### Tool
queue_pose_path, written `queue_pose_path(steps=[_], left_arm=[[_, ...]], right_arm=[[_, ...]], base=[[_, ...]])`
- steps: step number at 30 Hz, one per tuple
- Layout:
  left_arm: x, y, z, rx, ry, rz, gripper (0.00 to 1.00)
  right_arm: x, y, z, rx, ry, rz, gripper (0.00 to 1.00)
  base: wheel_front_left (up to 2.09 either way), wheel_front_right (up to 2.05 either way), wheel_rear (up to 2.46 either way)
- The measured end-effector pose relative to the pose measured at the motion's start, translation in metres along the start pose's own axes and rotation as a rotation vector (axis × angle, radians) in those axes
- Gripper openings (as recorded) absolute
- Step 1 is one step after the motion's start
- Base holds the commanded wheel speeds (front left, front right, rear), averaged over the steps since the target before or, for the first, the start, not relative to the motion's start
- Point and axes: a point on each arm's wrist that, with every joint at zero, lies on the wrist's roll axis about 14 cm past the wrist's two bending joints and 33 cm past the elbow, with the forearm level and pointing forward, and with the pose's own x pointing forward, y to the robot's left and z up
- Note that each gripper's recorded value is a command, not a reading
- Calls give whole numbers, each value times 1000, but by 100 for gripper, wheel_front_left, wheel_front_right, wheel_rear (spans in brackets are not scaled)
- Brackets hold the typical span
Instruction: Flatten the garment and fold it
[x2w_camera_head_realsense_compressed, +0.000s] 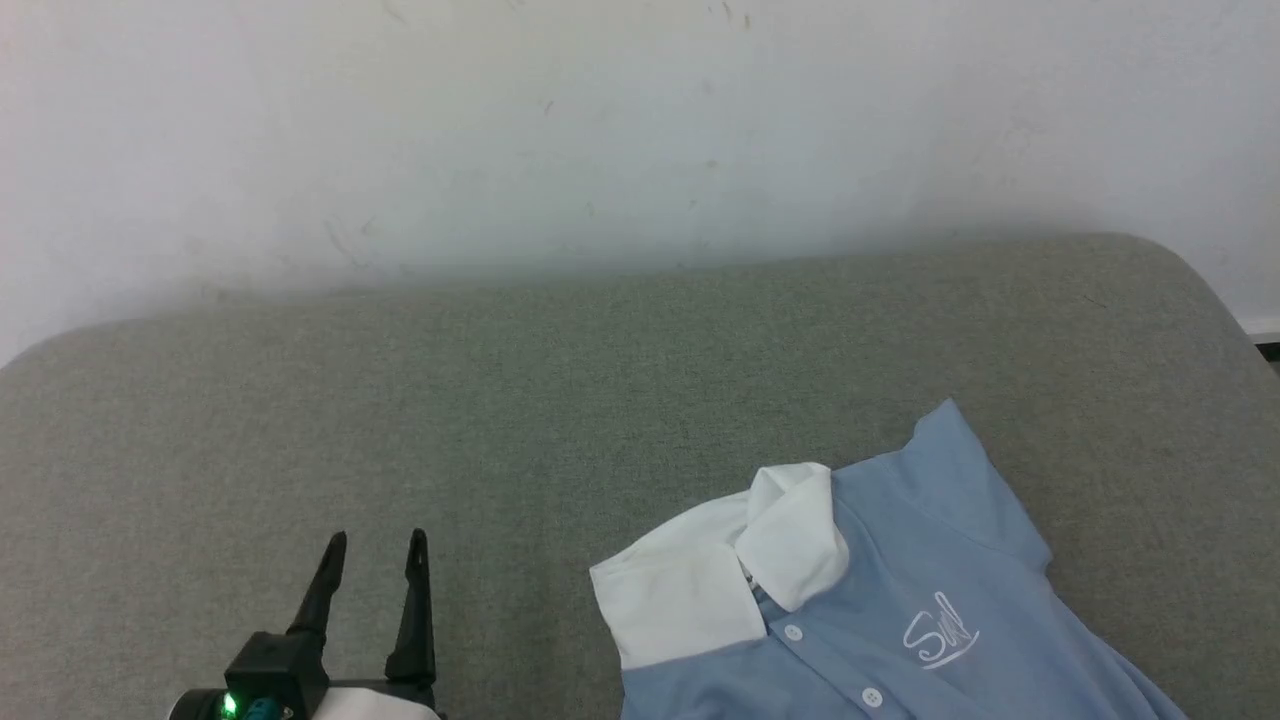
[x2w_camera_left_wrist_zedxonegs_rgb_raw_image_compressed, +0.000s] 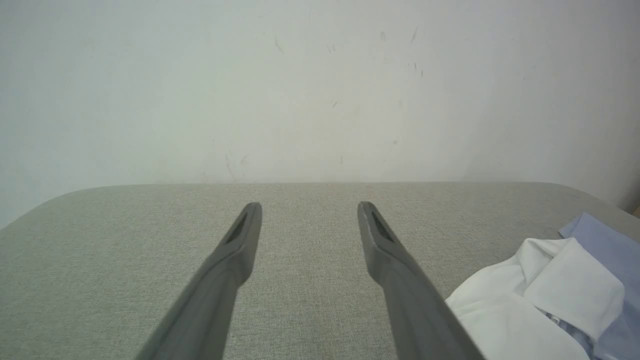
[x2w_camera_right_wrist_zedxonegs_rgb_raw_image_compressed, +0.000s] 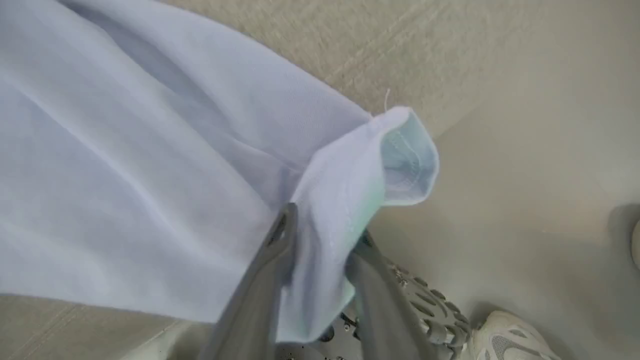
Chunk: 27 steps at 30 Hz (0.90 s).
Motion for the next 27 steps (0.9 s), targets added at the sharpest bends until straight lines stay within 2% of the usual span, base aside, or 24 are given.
queue_pose_path(steps=[5,10,14,18,21,27], left_arm=[[-2,-4,-4,-11,11,-4,100],[-5,-2,-7,-19,20,5,100],[-9,-1,-10,-19,32,13,100],[-17,-1,-20,-27,74,17,100],[-25,-8,-32,-47,155,-2,100],[-56,-65,-77,-145,480,-175,100]], right_arm=[[-6,38,62,-50,-243,93,100],[-18,103,136,-178,-526,239,100],[-25,158,168,-281,-669,366,100],[-36,207,181,-364,-772,478,100],[-43,236,176,-408,-800,546,100],[-50,271,148,-457,-764,642,100]], base=[[0,0,0],[0,0,0],[0,0,0],[0,0,0],[0,0,0],[0,0,0]])
